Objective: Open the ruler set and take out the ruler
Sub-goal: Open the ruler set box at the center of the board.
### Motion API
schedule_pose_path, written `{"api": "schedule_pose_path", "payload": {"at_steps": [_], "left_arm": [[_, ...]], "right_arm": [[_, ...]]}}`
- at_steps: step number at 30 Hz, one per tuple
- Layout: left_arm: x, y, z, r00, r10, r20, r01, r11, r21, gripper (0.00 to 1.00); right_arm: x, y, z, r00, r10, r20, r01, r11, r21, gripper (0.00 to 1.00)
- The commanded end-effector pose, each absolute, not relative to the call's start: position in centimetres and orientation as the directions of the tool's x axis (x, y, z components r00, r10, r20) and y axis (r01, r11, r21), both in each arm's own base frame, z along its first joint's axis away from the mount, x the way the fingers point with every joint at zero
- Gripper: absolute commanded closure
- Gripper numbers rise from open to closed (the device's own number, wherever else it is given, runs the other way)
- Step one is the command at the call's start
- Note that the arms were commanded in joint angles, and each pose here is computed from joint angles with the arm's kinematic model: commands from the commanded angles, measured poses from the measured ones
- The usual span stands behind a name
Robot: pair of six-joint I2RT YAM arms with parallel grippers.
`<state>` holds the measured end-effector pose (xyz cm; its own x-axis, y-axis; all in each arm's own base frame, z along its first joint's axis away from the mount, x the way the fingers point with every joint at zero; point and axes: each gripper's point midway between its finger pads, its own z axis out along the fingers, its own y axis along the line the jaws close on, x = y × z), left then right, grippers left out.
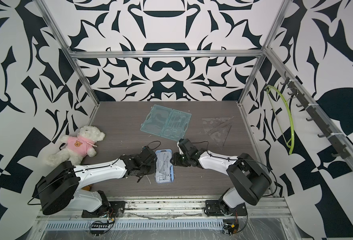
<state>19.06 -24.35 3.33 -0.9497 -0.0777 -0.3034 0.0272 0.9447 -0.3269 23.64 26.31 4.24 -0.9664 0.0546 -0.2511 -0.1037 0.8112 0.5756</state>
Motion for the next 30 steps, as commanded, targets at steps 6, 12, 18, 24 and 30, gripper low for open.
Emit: {"api": "schedule_pose_path", "payload": {"at_steps": [6, 12, 18, 24, 30], "left_arm": [[18.9, -24.1, 3.0, -0.953, -0.07, -0.294, 0.022, 0.954, -0.299, 1.0], [19.0, -24.3, 2.9, -0.954, -0.068, -0.291, 0.023, 0.954, -0.299, 1.0], [19.0, -24.5, 3.0, -0.955, -0.063, -0.29, 0.028, 0.954, -0.299, 1.0], [19.0, -24.6, 3.0, -0.955, -0.061, -0.289, 0.03, 0.954, -0.299, 1.0], [19.0, -24.6, 3.0, -0.955, -0.061, -0.29, 0.029, 0.955, -0.296, 1.0]], "right_arm": [[24.6, 27.8, 5.1, -0.96, 0.086, -0.266, -0.115, 0.745, 0.657, 0.54], [24.7, 28.2, 5.2, -0.961, 0.094, -0.261, -0.115, 0.721, 0.684, 0.56], [24.8, 28.4, 5.4, -0.959, 0.1, -0.264, -0.119, 0.706, 0.698, 0.58], [24.8, 28.5, 5.5, -0.958, 0.1, -0.269, -0.126, 0.695, 0.708, 0.6], [24.9, 28.2, 5.2, -0.958, 0.106, -0.265, -0.116, 0.704, 0.701, 0.6]]}}
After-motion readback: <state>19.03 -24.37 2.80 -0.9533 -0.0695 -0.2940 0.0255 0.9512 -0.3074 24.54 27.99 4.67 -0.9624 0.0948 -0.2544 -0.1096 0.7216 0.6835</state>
